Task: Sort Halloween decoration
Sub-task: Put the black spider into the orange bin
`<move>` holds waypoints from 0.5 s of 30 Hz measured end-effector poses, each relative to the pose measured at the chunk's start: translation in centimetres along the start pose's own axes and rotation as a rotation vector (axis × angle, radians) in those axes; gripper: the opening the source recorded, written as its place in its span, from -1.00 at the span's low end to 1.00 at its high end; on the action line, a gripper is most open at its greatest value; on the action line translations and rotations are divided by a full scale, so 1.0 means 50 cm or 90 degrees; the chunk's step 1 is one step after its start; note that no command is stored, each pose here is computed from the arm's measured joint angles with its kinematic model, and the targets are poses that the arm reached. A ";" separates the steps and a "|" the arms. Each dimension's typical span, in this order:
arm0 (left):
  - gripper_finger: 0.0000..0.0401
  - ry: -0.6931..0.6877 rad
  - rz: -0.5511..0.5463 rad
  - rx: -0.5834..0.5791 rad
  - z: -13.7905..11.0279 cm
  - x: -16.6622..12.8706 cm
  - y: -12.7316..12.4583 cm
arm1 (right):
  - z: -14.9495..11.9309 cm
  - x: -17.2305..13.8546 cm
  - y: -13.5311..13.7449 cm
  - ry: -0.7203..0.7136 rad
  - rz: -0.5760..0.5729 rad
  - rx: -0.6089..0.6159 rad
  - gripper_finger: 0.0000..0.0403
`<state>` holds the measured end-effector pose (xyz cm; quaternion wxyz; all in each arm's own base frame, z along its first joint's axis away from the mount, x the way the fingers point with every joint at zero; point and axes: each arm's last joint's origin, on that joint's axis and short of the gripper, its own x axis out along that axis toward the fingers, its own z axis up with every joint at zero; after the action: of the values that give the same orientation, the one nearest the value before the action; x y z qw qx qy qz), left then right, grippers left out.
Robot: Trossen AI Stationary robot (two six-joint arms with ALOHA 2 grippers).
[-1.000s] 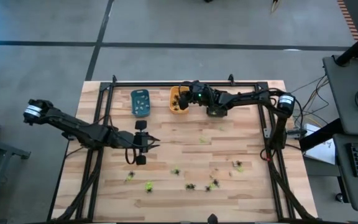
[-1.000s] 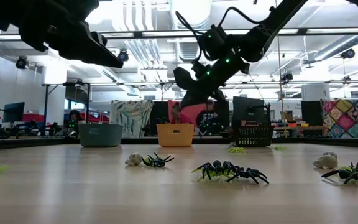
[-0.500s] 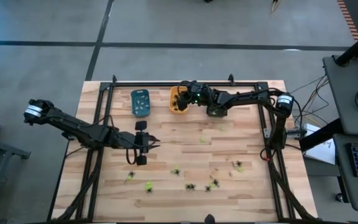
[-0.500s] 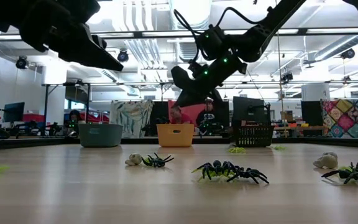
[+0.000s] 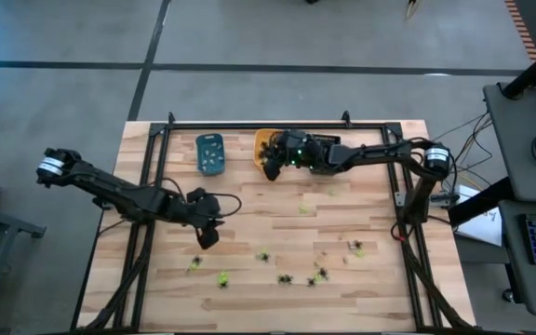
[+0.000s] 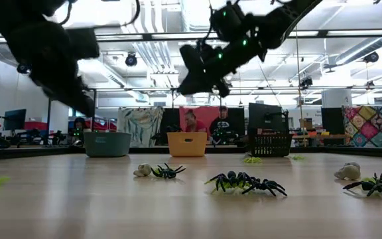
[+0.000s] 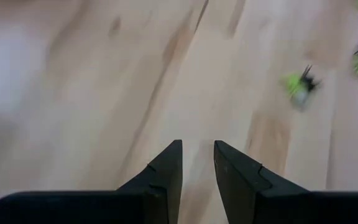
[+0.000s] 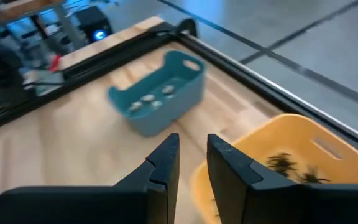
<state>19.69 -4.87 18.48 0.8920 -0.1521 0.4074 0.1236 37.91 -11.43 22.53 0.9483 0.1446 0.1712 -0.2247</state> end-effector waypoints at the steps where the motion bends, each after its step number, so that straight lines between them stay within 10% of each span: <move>1: -0.63 0.024 0.004 -0.020 -0.003 0.000 -0.001 | 0.002 -0.007 0.010 0.003 0.007 -0.009 -0.66; 15: -0.63 0.290 0.048 -0.102 -0.018 0.010 -0.087 | -0.026 -0.079 0.133 0.080 0.091 -0.091 -0.68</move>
<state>20.91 -9.15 18.27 0.7567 -0.2311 0.5925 0.1513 37.41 -3.78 24.20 0.9572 0.1024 0.2352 -0.1338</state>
